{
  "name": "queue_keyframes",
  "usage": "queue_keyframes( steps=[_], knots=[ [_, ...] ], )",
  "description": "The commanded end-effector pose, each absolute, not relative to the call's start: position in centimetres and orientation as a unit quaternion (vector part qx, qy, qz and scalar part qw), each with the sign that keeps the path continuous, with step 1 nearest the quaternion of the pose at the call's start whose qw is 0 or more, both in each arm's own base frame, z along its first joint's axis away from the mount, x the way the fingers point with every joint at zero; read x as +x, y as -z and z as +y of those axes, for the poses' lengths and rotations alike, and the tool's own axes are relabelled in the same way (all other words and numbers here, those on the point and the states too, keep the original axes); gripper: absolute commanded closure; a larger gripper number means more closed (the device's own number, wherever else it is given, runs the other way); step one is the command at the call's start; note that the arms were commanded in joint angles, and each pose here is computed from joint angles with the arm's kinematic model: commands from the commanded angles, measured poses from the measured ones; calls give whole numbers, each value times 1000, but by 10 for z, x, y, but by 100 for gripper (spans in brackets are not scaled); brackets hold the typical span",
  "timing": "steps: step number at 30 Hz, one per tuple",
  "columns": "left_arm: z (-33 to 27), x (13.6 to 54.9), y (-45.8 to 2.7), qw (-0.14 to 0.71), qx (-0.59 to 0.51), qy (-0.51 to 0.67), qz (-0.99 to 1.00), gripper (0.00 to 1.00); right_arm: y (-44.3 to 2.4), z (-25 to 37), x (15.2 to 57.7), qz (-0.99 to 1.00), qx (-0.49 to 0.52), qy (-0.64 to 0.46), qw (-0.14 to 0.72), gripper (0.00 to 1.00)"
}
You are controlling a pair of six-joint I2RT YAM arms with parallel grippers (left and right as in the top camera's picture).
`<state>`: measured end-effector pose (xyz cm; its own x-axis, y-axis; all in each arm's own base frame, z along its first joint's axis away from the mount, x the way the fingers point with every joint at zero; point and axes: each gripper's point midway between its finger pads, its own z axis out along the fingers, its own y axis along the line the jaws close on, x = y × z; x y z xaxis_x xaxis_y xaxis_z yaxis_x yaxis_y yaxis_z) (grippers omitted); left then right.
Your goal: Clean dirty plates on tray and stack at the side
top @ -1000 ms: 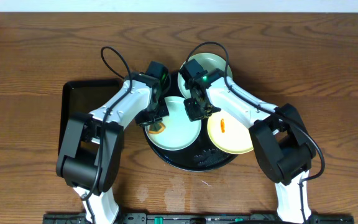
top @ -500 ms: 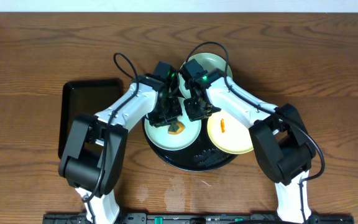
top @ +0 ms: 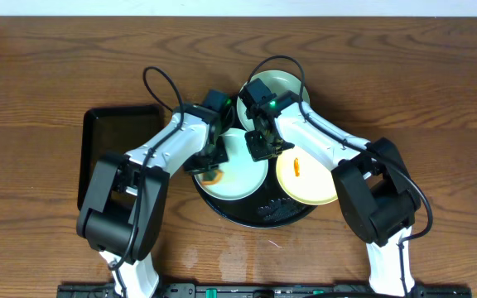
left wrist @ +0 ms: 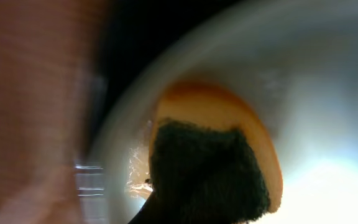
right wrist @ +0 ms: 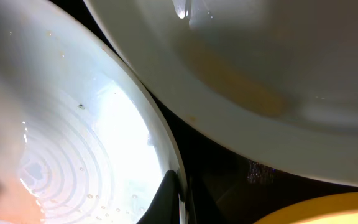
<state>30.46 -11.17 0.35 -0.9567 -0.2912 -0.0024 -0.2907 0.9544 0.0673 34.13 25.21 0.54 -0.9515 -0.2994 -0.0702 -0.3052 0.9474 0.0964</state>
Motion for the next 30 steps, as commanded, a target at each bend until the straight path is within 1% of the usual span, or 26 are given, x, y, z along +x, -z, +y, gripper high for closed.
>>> queue_keyframes(
  steps=[1, 7, 12, 15, 18, 20, 23, 30],
  knots=[
    [-59, 327, -23, -61, 166, 152, -972, 93, 25, 242, 330, 985, -169, -28, -8, 98],
    [-60, 348, -61, -110, 189, 113, -969, 93, 23, 245, 329, 982, -184, -29, -10, 99],
    [-71, 351, -100, -122, 227, -12, -966, 92, 5, 252, 334, 975, -218, -34, 3, 99],
    [-51, 353, -128, -149, 258, -42, -954, 93, -13, 260, 339, 970, -240, -41, 21, 99],
    [-18, 353, -149, -179, 278, -42, -943, 93, -33, 274, 344, 961, -266, -50, 49, 99],
    [2, 349, -153, -180, 299, -36, -936, 93, -46, 278, 351, 959, -271, -41, 71, 99],
    [25, 337, -146, -156, 331, -22, -931, 93, -64, 274, 363, 953, -285, -1, 106, 99],
    [41, 314, -120, -113, 349, -5, -930, 93, -92, 260, 389, 936, -289, 106, 172, 99]
  ],
)
